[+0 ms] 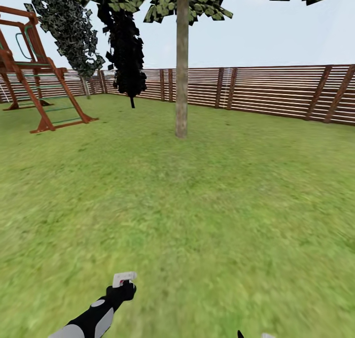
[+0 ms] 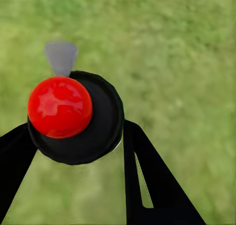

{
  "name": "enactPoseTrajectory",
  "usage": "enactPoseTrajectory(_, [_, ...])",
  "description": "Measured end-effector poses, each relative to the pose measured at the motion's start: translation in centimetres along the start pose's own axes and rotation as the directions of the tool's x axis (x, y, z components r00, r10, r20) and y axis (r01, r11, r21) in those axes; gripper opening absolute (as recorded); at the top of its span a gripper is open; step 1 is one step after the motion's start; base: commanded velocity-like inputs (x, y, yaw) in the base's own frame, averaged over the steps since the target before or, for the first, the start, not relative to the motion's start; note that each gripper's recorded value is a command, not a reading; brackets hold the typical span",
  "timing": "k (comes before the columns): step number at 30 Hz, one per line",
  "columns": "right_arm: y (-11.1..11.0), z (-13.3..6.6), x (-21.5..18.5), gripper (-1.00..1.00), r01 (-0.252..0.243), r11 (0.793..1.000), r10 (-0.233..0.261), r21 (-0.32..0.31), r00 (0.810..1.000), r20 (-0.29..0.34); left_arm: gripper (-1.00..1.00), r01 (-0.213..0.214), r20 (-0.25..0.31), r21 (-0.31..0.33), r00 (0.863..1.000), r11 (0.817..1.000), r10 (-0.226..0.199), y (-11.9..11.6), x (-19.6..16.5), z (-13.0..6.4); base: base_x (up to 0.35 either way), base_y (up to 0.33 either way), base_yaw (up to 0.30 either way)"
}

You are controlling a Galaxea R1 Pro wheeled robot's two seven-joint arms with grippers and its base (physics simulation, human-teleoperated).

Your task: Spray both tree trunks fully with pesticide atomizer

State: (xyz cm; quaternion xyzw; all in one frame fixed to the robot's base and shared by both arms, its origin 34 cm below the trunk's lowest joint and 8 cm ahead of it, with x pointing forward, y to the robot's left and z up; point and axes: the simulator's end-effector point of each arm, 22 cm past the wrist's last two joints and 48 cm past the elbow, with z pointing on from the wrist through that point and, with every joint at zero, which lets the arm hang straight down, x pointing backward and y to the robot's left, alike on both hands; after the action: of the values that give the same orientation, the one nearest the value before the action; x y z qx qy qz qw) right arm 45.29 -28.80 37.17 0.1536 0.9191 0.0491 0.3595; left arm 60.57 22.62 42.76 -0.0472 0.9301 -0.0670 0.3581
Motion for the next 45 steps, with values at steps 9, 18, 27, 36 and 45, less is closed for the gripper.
enactPoseTrajectory(9, [0.02, 0.00, 0.00, 1.00, 0.000, 1.000, 0.000, -0.001, 1.000, 0.000, -1.00, -0.001, 0.000, -0.002, 1.000, 1.000, 0.001, 0.06, 0.00, 0.00, 0.337, 0.000, 0.000])
enactPoseTrajectory(18, [0.00, 0.00, 0.00, 1.00, 0.000, 1.000, 0.000, 0.000, 1.000, 0.000, -1.00, 0.000, 0.000, -0.003, 1.000, 1.000, 0.000, 0.17, -0.02, -0.01, 0.337, 0.000, 0.000])
enactPoseTrajectory(27, [0.02, 0.01, -0.03, 1.00, 0.000, 1.000, 0.000, -0.001, 1.000, 0.000, -1.00, 0.000, 0.000, -0.004, 1.000, 1.000, 0.000, 0.19, -0.02, -0.01, 0.337, 0.000, 0.000])
enactPoseTrajectory(36, [0.01, 0.00, 0.00, 1.00, 0.000, 1.000, 0.000, 0.000, 1.000, 0.000, -1.00, 0.000, 0.000, -0.004, 1.000, 1.000, 0.000, 0.20, -0.02, -0.01, 0.337, 0.000, 0.000])
enactPoseTrajectory(45, [0.01, 0.00, 0.00, 1.00, 0.000, 1.000, 0.000, 0.000, 1.000, 0.000, -1.00, -0.001, 0.000, -0.004, 1.000, 1.000, 0.001, 0.20, -0.01, -0.01, 0.337, 0.000, 0.000])
